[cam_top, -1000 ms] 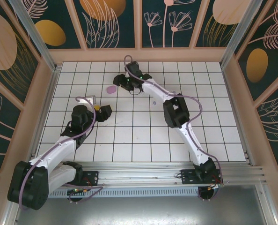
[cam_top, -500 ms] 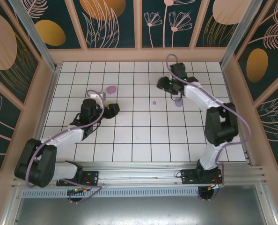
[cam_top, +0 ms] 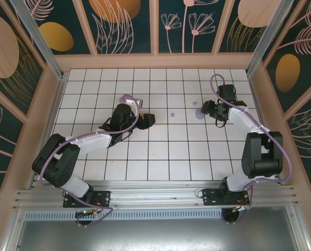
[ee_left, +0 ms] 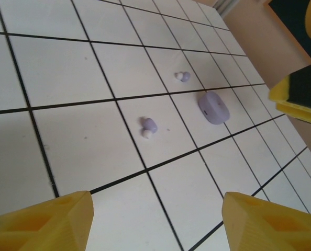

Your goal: Insert wireless bluetooth earbuds into charging case

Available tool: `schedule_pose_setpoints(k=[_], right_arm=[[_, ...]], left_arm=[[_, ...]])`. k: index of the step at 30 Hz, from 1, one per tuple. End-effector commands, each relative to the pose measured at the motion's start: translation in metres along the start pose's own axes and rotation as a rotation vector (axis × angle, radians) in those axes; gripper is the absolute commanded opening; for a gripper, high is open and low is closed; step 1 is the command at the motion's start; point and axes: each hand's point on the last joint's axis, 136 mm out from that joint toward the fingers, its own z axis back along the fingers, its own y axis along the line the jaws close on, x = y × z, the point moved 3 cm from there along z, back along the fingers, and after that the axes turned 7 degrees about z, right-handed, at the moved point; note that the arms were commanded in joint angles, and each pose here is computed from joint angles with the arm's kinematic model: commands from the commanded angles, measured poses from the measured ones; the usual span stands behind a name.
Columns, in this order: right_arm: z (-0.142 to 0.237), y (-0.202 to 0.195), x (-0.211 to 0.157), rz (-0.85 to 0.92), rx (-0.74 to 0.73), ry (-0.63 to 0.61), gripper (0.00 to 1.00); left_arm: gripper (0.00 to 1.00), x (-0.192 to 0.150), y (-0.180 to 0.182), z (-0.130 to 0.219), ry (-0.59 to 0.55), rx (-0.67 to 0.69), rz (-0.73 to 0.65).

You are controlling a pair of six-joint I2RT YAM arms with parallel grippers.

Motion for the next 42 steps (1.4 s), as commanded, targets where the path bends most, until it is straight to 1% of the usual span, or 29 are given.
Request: schedule_pose_setpoints(k=[1,7,12,23,29,32,35,39,42], right_arm=[[-0.016,0.006,-0.008,0.041,0.062,0.05,0.6],[-0.04,0.007,-0.002,0.062,0.074,0.093,0.6],[-0.053,0.007,0.004,0.065,0.065,0.125,0.6],[-0.07,0.025,-0.003,-0.039,0.201,0.189,0.59],[-0.06,0.053,-0.006,-0.064,0.326,0.194,0.58],[-0.054,0.075,-0.008,-0.032,0.404,0.207,0.58],[-0.044,0.09,-0.005,0.004,0.439,0.208,0.58],[-0.021,0.084,0.013,-0.001,0.427,0.147,0.58],[-0.009,0.065,0.029,-0.001,0.358,0.084,0.58]], left_arm=[[0.65,0.009,-0.009,-0.001,-0.043,-0.02,0.026],[0.66,0.008,-0.009,0.004,-0.066,-0.014,0.041],[0.67,0.004,-0.004,0.004,-0.073,-0.006,0.057],[0.69,-0.005,0.005,-0.007,-0.043,0.016,0.042],[0.7,-0.009,0.007,-0.015,-0.013,0.013,0.039],[0.7,-0.01,0.007,-0.016,-0.009,0.012,0.042],[0.7,-0.009,0.005,-0.018,-0.004,0.001,0.032],[0.7,-0.007,-0.006,-0.025,0.029,-0.056,-0.041],[0.7,-0.003,-0.016,-0.038,0.076,-0.097,-0.132]])
